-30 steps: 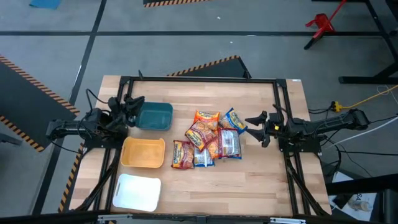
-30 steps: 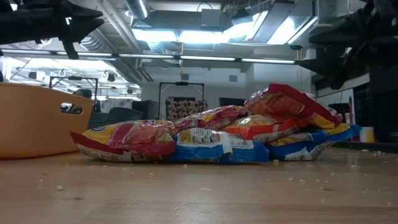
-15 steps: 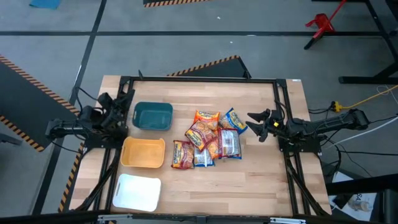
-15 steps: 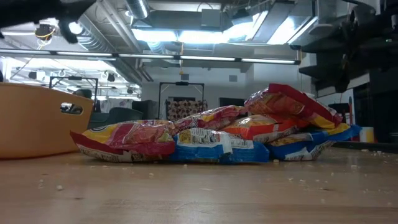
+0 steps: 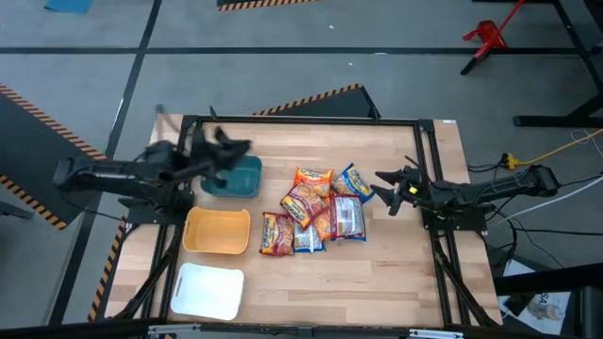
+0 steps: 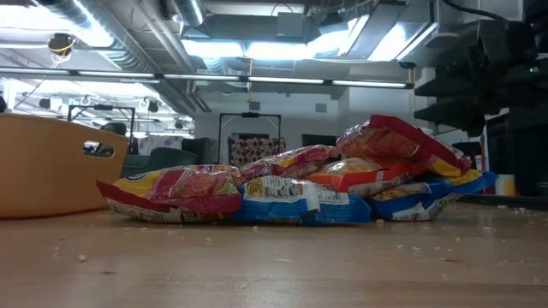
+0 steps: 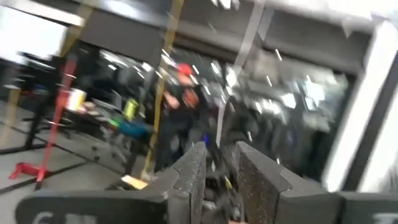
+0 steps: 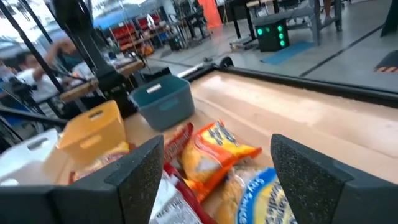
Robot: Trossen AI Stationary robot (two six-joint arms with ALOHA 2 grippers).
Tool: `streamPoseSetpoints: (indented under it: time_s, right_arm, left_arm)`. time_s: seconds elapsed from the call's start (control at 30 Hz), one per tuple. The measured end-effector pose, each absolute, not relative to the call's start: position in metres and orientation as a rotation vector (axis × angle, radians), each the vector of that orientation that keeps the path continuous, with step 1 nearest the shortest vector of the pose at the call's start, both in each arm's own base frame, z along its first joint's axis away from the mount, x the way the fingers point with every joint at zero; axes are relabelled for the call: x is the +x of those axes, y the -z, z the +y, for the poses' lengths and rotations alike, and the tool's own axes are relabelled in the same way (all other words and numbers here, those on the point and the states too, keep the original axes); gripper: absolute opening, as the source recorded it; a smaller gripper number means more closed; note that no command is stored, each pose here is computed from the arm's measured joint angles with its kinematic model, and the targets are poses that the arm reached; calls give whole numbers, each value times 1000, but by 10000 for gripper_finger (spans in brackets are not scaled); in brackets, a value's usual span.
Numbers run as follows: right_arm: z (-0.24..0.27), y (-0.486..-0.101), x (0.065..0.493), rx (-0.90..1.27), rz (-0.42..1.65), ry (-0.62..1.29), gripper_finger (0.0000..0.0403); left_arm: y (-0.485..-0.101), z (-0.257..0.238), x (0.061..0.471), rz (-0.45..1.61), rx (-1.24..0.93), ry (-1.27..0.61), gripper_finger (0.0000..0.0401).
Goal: Sort Maruchan noodles
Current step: Put the right red noodle pack into the white bin
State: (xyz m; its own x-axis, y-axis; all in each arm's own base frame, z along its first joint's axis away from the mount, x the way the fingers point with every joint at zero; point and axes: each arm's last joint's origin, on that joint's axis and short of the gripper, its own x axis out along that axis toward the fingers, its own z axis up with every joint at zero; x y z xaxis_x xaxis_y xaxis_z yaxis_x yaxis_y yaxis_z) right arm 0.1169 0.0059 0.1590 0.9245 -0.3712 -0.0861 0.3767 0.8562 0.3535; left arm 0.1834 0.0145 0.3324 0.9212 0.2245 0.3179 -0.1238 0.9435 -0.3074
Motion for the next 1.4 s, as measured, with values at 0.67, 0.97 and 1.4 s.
streamPoseSetpoints:
  time_s: [0.67,0.97,1.4]
  right_arm:
    - [6,-143,114,307,197,390,282]
    - [7,-139,116,290,238,394,282]
    - [8,-134,117,285,287,364,282]
  left_arm:
    - [-306,7,348,188,-120,212,255]
    - [-255,14,374,365,-380,137,296]
    - [-193,22,396,498,-170,38,293]
